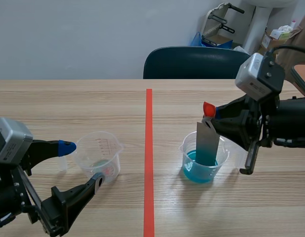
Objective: Do the redox reaction experiment
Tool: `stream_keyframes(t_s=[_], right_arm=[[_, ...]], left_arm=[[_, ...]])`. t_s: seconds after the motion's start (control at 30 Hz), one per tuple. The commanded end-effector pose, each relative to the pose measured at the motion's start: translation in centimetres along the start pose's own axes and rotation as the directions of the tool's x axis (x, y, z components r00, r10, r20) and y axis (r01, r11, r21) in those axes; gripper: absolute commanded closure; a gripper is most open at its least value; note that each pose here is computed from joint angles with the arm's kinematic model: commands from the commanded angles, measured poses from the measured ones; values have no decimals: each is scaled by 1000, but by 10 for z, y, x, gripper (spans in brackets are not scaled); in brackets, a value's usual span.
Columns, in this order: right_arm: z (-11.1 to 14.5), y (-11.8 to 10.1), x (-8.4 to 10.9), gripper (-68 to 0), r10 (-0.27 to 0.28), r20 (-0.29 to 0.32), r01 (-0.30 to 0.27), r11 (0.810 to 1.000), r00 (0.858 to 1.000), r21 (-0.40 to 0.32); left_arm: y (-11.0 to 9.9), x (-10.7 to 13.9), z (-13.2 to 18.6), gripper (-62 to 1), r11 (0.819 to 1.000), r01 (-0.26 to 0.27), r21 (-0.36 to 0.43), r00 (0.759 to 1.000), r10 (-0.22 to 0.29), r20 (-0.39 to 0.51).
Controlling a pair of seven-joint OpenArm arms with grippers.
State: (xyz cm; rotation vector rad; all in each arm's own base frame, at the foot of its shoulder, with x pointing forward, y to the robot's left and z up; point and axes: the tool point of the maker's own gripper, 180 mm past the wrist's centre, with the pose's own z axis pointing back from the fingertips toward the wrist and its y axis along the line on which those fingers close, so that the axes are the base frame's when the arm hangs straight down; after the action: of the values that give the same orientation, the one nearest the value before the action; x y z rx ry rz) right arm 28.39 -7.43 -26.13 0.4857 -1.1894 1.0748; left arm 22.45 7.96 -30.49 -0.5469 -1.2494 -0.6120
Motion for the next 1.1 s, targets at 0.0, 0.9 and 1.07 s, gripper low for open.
stream_keyframes(t_s=[0.0,0.9,1.07], right_arm=[[7,-10,23,-6,39,51,-39,999,998,-13],[35,-7,102,-6,-45,56,43,999,997,28],[40,-4,110,-6,-45,47,44,998,998,41]], left_arm=[[-1,10,-3,-574,1000,-1,-3,999,1,38],[-1,10,-3,-574,1000,-1,-3,999,1,38],[-1,10,-3,-574,1000,-1,-3,999,1,38]])
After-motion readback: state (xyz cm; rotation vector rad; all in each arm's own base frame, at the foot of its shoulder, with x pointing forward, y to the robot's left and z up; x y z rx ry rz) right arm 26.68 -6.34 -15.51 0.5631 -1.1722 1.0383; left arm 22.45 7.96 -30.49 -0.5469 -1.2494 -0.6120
